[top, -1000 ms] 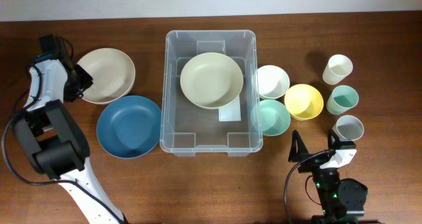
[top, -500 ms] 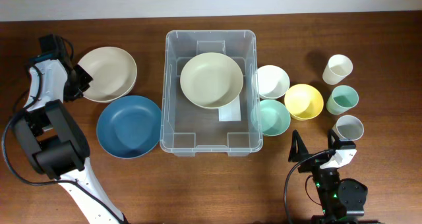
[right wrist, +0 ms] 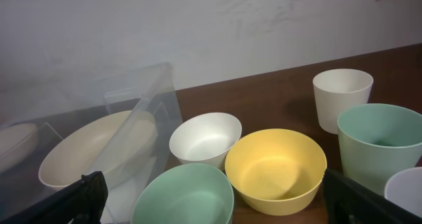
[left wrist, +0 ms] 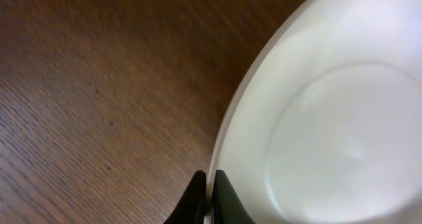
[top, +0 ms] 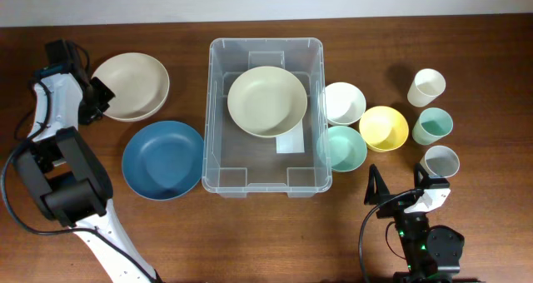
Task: Pack container
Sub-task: 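Grasp the rear cream plate rim with the left gripper and lift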
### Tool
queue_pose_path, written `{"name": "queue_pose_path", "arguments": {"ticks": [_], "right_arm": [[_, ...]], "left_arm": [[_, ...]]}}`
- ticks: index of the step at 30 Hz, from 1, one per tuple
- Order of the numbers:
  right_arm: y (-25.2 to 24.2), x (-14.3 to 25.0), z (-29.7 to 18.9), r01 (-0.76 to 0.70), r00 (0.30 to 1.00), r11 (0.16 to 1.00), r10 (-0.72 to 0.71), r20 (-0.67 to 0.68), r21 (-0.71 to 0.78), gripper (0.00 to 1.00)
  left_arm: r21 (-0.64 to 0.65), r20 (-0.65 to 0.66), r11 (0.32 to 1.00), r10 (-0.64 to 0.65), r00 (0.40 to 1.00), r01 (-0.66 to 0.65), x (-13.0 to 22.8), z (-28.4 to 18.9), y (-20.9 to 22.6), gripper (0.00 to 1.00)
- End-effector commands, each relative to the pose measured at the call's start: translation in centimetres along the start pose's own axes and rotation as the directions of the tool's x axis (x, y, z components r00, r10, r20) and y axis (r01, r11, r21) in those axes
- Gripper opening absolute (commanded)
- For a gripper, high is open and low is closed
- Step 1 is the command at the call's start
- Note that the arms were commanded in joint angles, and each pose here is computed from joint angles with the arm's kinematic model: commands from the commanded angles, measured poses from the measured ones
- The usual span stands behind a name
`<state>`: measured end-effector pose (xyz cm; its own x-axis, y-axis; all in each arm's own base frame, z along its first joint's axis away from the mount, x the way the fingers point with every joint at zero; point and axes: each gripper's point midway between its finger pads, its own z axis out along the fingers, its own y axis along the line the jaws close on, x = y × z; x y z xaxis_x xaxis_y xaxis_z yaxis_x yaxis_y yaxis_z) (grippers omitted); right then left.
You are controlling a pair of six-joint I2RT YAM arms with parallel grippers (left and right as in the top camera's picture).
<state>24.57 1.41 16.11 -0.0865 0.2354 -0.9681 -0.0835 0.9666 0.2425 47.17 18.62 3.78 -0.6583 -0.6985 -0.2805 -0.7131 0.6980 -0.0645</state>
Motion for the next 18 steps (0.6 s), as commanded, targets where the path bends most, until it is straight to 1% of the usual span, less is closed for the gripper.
{"name": "queue_pose_path", "arguments": {"ticks": [1,4,9,12,14,16,18], "right_arm": [[0.0,0.3,0.0,-0.009,1.0,1.0,0.009,-0.006,-0.003,0.99],[0.0,0.3,0.0,-0.008,1.0,1.0,0.008,-0.006,-0.003,0.99],[0.0,0.3,0.0,-0.008,1.0,1.0,0.008,-0.006,-0.003,0.99],[0.0,0.3,0.0,-0.008,1.0,1.0,0.008,-0.006,-0.003,0.99],[0.0,0.3,0.0,-0.008,1.0,1.0,0.008,-0.006,-0.003,0.99],[0.0,0.3,0.0,-0.009,1.0,1.0,0.009,-0.006,-0.003,0.99],[0.0,0.3,0.0,-0.008,1.0,1.0,0.008,-0.006,-0.003,0.99]], "left_arm": [[-0.005,0.063,1.0,-0.01,0.998,0.011,-2.4,-1.7,0.1,0.01],[0.029,0.09,1.0,-0.013,0.996,0.011,-3.5,-3.5,-0.7,0.01],[0.159,0.147,0.987,-0.015,0.989,-0.009,-5.1,-8.1,-3.0,0.01],[0.231,0.203,0.969,0.037,0.978,-0.084,-5.7,-11.4,-4.6,0.01],[0.256,0.234,0.959,0.065,0.97,-0.126,-5.6,-13.3,-5.5,0.01],[0.29,0.289,0.932,0.131,0.948,-0.217,-5.0,-16.5,-7.3,0.01],[0.305,0.316,0.916,0.159,0.935,-0.259,-4.4,-18.1,-8.5,0.01]]}}
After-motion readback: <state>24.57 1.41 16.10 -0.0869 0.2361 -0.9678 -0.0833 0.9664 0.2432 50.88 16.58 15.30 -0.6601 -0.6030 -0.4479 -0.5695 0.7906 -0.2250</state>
